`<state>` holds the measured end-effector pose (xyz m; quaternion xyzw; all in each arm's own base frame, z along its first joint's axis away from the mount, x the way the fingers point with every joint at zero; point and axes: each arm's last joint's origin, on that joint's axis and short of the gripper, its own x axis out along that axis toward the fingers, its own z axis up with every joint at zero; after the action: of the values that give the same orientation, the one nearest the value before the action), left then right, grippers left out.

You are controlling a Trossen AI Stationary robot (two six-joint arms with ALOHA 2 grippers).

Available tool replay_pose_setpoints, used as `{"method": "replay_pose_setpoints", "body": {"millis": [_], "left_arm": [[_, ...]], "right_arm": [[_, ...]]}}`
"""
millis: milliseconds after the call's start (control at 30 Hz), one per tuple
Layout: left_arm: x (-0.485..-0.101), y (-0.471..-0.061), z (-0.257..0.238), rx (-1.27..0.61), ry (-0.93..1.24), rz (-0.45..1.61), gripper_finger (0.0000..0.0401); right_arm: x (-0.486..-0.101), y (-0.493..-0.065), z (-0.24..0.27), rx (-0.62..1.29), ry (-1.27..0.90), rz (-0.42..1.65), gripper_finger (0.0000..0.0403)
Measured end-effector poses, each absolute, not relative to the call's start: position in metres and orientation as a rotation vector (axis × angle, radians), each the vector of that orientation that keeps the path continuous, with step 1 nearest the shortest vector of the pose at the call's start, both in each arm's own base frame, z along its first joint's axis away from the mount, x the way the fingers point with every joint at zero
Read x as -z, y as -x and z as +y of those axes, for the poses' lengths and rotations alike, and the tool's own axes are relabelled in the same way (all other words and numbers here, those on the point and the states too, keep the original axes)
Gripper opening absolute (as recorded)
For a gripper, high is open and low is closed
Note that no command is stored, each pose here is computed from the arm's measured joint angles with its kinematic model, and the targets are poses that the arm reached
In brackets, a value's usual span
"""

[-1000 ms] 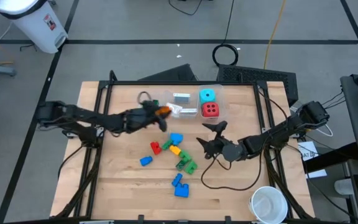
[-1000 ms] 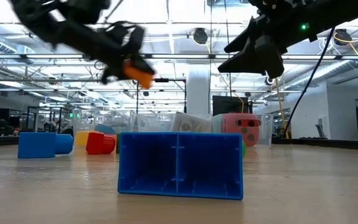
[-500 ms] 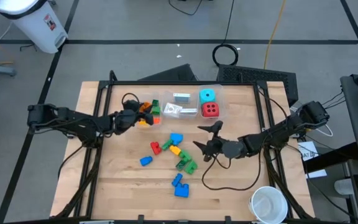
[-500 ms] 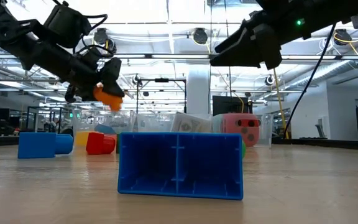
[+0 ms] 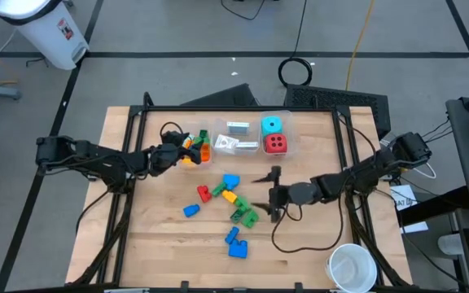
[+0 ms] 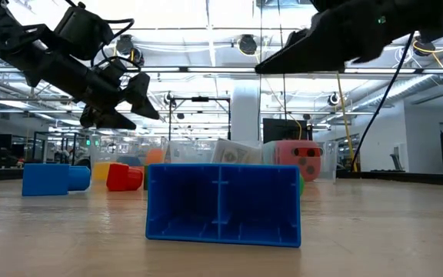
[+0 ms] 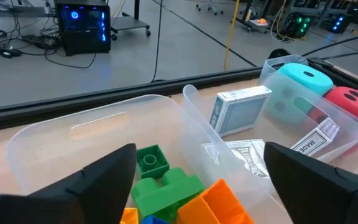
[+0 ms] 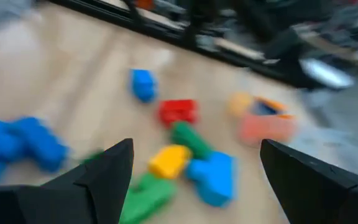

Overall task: Pick & Place Toys
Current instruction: Put the green game piece into the left transparent bin

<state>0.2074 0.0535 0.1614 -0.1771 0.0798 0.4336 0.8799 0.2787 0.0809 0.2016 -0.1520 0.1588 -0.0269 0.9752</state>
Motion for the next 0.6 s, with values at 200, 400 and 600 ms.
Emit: {"method": "replay_pose_setpoints", "body": {"millis": [200, 400, 600], "left_arm": [[-0.161, -0.207, 0.053, -0.904, 0.376, 0.163, 0.0330], [-0.164, -0.208, 0.054, -0.902, 0.383, 0.136, 0.0326], [-0.166, -0.209, 0.054, -0.898, 0.386, 0.113, 0.0326]], "right_arm": [[-0.198, -0.280, 0.076, -0.033, 0.119, 0.353, 0.0318], [-0.181, -0.288, 0.071, 0.016, 0.006, 0.426, 0.0318], [-0.170, -0.317, 0.072, 0.066, -0.058, 0.556, 0.0318]]}}
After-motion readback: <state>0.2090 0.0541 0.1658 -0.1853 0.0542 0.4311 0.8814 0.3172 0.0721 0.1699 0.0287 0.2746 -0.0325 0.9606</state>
